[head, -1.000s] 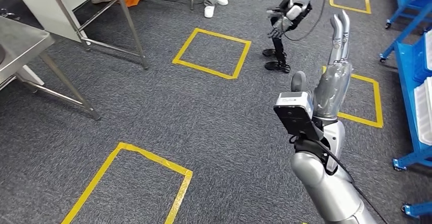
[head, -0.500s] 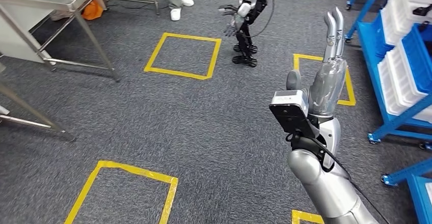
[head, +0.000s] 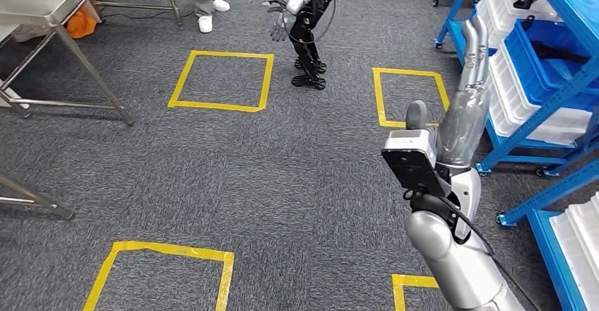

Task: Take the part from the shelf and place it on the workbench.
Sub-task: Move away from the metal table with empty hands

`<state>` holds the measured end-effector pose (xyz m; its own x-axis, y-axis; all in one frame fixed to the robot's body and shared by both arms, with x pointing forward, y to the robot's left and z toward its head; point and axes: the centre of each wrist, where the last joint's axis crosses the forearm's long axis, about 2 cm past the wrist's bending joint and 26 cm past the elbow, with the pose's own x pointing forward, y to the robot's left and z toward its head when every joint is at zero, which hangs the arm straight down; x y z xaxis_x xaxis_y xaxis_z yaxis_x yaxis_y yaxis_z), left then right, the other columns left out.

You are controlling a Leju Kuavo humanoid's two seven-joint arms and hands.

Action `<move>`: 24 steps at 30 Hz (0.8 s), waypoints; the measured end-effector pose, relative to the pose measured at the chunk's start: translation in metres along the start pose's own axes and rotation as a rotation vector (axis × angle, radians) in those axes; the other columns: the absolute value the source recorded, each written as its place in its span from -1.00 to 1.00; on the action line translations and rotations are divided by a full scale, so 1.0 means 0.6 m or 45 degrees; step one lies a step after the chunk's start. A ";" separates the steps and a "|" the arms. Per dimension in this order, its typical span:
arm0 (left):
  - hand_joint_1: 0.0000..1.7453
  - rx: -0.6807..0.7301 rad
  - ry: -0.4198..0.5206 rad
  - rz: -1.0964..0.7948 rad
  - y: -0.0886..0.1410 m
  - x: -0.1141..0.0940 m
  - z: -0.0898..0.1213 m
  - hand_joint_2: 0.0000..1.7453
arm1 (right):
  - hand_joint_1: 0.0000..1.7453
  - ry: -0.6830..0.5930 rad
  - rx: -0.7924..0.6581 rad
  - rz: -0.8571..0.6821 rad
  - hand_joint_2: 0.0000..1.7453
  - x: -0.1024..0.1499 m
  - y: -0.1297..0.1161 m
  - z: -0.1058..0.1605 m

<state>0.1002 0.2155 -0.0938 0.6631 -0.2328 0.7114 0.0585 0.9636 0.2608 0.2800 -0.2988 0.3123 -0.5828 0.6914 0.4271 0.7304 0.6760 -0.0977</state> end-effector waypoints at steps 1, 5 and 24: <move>-1.00 0.000 0.000 0.000 0.000 0.000 0.000 -1.00 | -1.00 -0.001 0.000 0.000 -1.00 0.000 0.000 0.000; -1.00 0.001 -0.001 0.000 0.000 0.001 -0.001 -1.00 | -1.00 -0.004 0.000 -0.001 -1.00 0.000 0.000 0.000; -1.00 0.000 0.001 0.000 0.000 -0.001 0.000 -1.00 | -1.00 -0.007 -0.002 -0.005 -1.00 0.001 0.001 0.000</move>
<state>0.0998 0.2154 -0.0939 0.6637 -0.2329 0.7108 0.0589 0.9636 0.2607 0.2802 -0.2982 0.3123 -0.5876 0.6903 0.4222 0.7287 0.6783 -0.0949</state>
